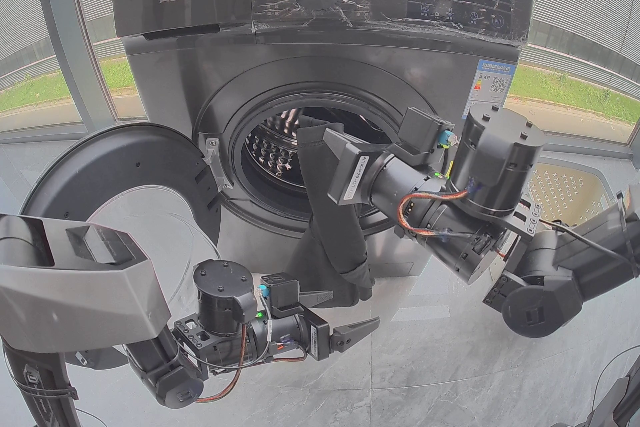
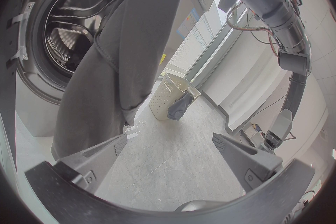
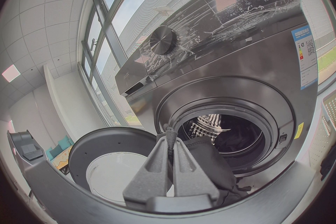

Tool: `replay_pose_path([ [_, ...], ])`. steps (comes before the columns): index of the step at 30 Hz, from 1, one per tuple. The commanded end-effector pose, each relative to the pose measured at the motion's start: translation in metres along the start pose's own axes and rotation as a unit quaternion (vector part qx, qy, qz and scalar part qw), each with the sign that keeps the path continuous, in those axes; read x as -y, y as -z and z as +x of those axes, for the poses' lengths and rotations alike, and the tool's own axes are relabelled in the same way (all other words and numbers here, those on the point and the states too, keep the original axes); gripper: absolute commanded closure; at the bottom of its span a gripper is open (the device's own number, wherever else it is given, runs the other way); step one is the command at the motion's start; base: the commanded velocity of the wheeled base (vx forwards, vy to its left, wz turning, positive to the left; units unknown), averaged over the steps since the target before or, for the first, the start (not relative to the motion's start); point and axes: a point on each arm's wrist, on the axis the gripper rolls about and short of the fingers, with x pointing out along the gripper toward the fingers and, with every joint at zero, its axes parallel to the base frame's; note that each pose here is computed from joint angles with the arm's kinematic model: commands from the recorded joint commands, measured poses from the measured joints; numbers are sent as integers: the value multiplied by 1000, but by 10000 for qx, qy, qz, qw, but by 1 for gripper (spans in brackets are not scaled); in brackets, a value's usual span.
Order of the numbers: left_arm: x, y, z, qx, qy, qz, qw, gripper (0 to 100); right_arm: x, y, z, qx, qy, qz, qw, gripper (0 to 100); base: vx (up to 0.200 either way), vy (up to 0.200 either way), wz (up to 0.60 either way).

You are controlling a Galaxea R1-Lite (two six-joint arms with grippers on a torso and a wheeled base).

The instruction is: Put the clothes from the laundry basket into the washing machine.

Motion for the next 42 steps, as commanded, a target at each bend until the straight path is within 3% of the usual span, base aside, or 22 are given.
replay_pose_path([
  [1,1,5,2,-59,18,-16,10000,0,1,0,1,-1,17,-6,10000,100,0,0,0],
  [6,-3,7,12,-14,-57,6,10000,0,1,0,1,-1,17,-6,10000,100,0,0,0],
  [11,-12,9,29,169,-475,16,9987,0,0,0,0,-5,2,-4,10000,100,0,0,0],
  [20,-18,6,39,330,-609,-11,9976,0,-3,2,-1,-13,-43,12,10000,100,0,0,0],
  [26,-24,0,48,624,-982,-2,9932,0,-4,3,-1,-25,-55,20,10000,100,0,0,0],
  [27,-24,-2,49,671,-1008,4,9926,100,-4,2,-1,-17,-57,21,10000,100,0,0,0],
  [37,-23,-13,48,919,-1020,45,9905,100,-1,5,0,-20,-17,13,10000,100,0,0,0],
  [42,-4,-32,28,1138,-886,147,9894,100,9,12,6,-57,185,-39,9998,100,0,0,0],
])
